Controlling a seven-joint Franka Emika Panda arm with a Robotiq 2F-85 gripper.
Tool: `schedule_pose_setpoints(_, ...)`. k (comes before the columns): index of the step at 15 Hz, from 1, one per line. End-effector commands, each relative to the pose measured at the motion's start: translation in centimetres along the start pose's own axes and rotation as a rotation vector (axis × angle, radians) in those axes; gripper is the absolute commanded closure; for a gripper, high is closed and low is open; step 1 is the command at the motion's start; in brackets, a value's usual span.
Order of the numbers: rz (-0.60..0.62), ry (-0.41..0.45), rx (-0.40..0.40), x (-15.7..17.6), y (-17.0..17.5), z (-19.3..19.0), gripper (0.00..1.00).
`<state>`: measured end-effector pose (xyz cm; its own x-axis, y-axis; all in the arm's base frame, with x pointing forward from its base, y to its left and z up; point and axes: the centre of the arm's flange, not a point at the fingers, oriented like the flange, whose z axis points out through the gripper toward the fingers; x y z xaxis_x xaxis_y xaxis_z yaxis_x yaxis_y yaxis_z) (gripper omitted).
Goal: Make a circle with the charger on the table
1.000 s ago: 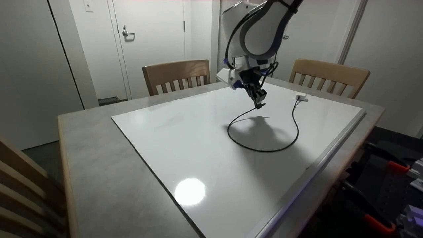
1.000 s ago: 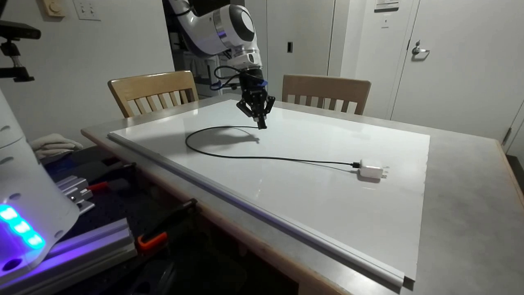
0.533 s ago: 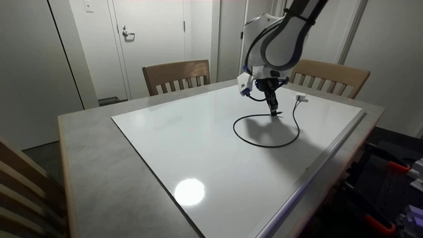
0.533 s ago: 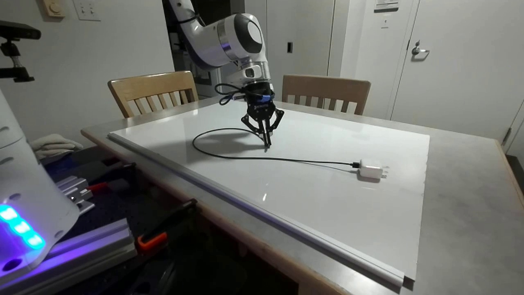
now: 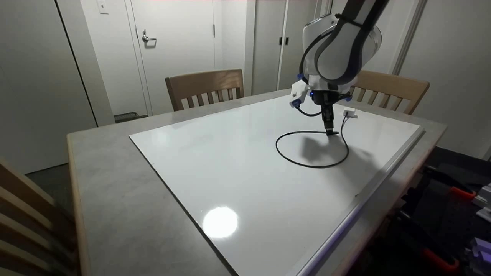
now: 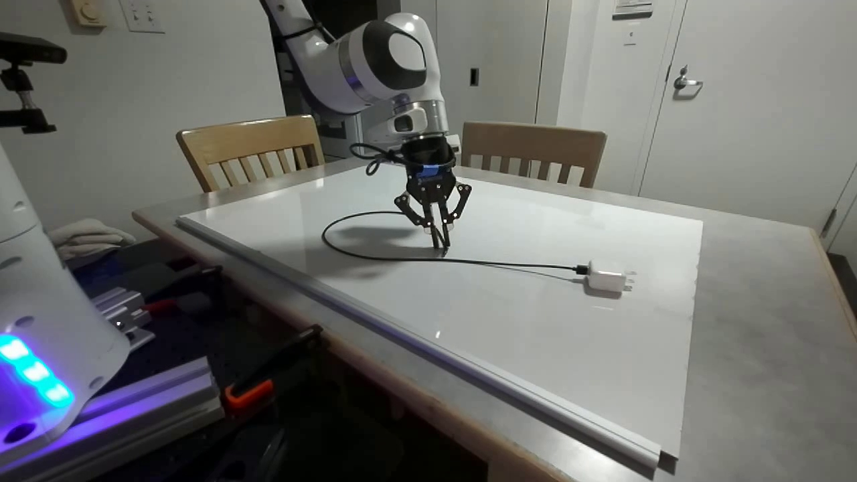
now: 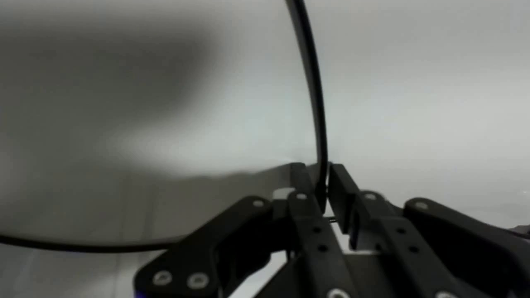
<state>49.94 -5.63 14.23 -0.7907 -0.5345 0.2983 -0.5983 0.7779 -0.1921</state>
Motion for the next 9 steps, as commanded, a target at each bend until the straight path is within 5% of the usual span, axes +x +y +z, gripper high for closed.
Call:
schedule_pose_setpoints(1, -0.015, -0.02, 0.028, 0.2, 2.5, -1.4, 0.49)
schedule_pose_setpoints(6, -0.097, -0.02, 0.057, -0.3, 3.1, -4.2, 0.14)
schedule_pose_setpoints(9, -0.188, -0.068, -0.014, 0.9, 2.4, -5.6, 0.0)
